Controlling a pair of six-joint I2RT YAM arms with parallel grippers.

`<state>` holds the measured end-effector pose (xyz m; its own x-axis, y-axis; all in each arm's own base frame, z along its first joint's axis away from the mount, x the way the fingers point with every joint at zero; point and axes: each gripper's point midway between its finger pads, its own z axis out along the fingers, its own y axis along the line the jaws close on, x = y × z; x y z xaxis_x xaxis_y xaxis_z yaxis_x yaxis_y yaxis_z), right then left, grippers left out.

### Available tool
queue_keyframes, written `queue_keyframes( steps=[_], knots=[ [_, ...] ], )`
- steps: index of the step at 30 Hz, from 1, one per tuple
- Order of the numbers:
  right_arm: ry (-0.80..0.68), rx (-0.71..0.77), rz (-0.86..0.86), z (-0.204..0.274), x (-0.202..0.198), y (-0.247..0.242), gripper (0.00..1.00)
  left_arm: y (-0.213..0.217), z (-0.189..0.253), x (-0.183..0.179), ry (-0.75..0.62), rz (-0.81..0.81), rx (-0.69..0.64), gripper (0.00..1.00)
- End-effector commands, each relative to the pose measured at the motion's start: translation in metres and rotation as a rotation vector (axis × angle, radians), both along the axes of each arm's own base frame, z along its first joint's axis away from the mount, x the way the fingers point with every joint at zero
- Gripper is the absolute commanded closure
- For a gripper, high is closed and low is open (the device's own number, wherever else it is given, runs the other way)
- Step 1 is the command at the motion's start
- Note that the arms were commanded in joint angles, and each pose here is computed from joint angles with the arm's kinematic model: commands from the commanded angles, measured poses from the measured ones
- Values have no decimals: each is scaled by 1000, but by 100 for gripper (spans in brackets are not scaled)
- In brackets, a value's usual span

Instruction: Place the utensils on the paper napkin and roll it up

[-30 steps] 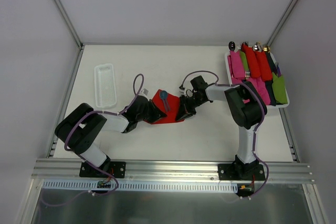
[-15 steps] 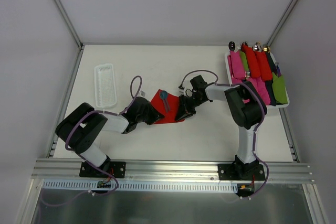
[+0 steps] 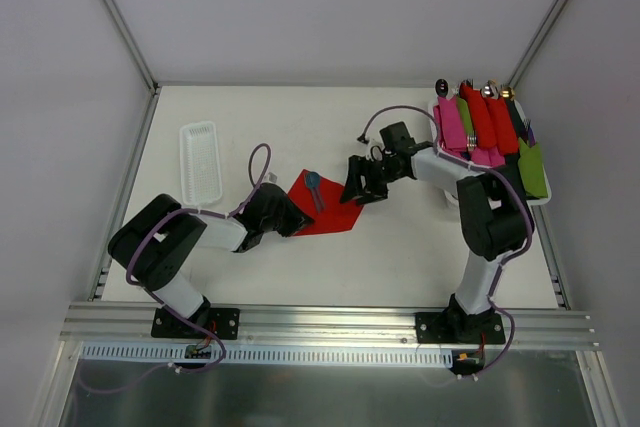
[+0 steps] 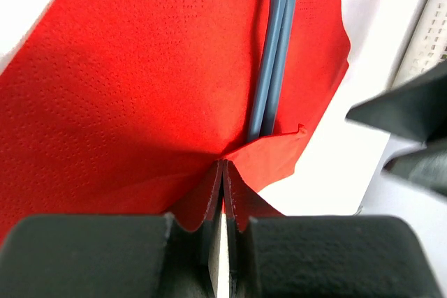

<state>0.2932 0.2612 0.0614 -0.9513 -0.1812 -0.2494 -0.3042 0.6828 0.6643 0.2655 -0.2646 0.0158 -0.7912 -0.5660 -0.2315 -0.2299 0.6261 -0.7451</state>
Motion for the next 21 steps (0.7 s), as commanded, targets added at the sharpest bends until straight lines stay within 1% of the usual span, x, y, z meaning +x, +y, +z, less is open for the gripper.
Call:
queue_keyframes(
  steps=[1,2,5,9,12,15,16,17,19,21],
  knots=[
    [-48,-99,-62,-3,20,-24,29,12,-22,-9,59,11,88,100],
    [-50,-115,-73,-6,23,-28,22,12,-22,-9,59,11,88,100],
    [-48,-153,-92,-17,29,-37,19,11,-21,-9,55,8,90,100],
    [-30,-193,-95,-33,31,-42,18,12,-22,-9,59,9,93,100],
    [41,-182,-93,-46,24,-37,19,12,-22,-9,61,10,96,100],
    [114,-111,-70,-52,13,-27,20,12,-22,-9,60,11,96,100],
    [163,-93,-93,-56,8,-23,20,13,-22,-8,59,13,97,100],
    [171,-36,-85,-53,8,-15,21,13,-22,-9,61,13,98,100],
    [219,7,-97,-57,2,-10,22,12,-22,-9,61,8,97,100],
    [195,105,-89,-48,7,0,23,12,-23,-9,62,9,98,100]
  ],
)
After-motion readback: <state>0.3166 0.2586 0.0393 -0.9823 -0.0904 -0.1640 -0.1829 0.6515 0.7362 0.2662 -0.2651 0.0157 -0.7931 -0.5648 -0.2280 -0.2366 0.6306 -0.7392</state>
